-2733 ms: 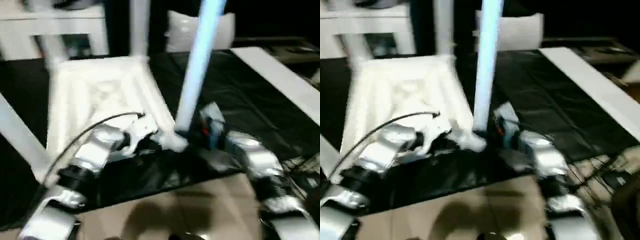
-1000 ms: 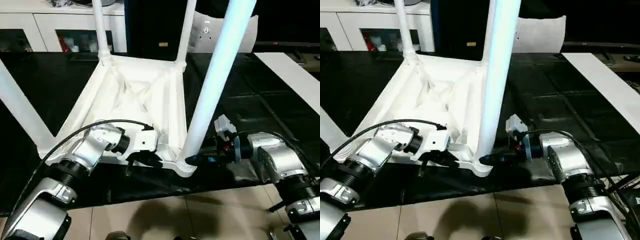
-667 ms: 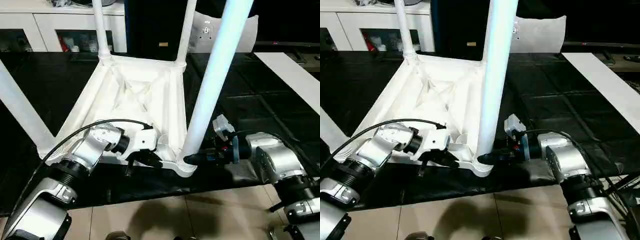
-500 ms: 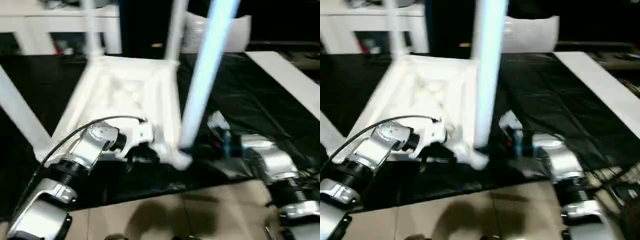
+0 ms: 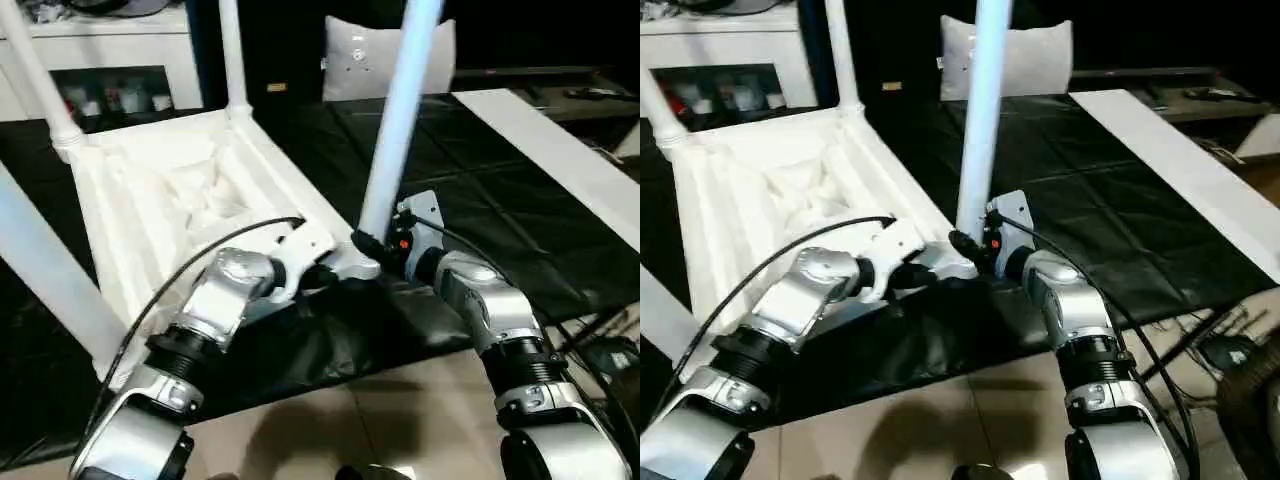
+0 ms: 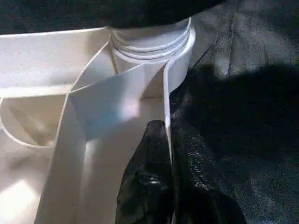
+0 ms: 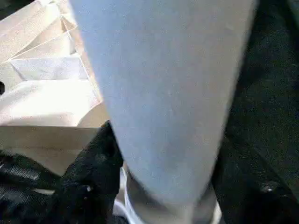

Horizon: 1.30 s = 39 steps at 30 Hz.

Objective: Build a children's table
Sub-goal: Rotate leg to tighten

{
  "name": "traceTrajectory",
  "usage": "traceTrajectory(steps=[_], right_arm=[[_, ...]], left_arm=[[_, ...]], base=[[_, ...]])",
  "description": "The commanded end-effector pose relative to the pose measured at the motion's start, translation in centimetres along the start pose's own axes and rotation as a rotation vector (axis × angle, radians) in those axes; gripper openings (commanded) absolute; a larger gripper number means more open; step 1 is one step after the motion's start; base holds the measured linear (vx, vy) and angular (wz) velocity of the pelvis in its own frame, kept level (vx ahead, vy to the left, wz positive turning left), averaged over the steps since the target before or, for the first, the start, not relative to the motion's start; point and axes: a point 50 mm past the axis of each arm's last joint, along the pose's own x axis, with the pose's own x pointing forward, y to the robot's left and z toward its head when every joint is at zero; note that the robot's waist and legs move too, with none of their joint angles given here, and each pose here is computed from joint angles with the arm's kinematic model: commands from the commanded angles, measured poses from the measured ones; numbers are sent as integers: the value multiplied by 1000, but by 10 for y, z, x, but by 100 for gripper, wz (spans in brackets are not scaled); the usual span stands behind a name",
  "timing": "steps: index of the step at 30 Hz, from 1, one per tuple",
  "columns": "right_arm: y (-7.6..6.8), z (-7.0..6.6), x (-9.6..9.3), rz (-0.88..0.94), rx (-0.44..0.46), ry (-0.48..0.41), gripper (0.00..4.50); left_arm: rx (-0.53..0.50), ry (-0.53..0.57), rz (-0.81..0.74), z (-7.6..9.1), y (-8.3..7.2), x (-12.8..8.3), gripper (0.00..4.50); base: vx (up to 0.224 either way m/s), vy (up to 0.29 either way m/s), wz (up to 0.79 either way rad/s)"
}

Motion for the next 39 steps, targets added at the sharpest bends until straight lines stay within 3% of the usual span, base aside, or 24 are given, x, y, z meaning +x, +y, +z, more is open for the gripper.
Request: traceTrajectory(steps=[1,6,9,18,21,27,35,39], right_arm=[[6,-3,-2,83,-29,8,300],[-7,-1,-19,142,-79,-10,349],[-15,-2,-39,273,-152,37,375],[-22,1,-63,495,-263,99,375],[-17,0,-68,623,-272,133,350],[-6,-5,-68,730,-255,153,302],[3,-11,-65,799,-208,163,223],[5,-13,-66,809,-195,166,208]], left_arm=[[98,-56,-52,17,-7,3,0],[156,-37,-64,7,-2,-5,0],[224,-36,-166,-1,-3,-14,0],[342,9,-380,-10,-7,-28,0],[405,36,-507,-11,-10,-35,0],[423,34,-574,-8,-14,-36,0],[446,22,-598,-3,-14,-34,0],[439,19,-591,-3,-13,-34,0]], base=[[0,0,0],[0,0,0],[0,0,0],[0,0,0],[0,0,0],[0,0,0],[0,0,0],[0,0,0]])
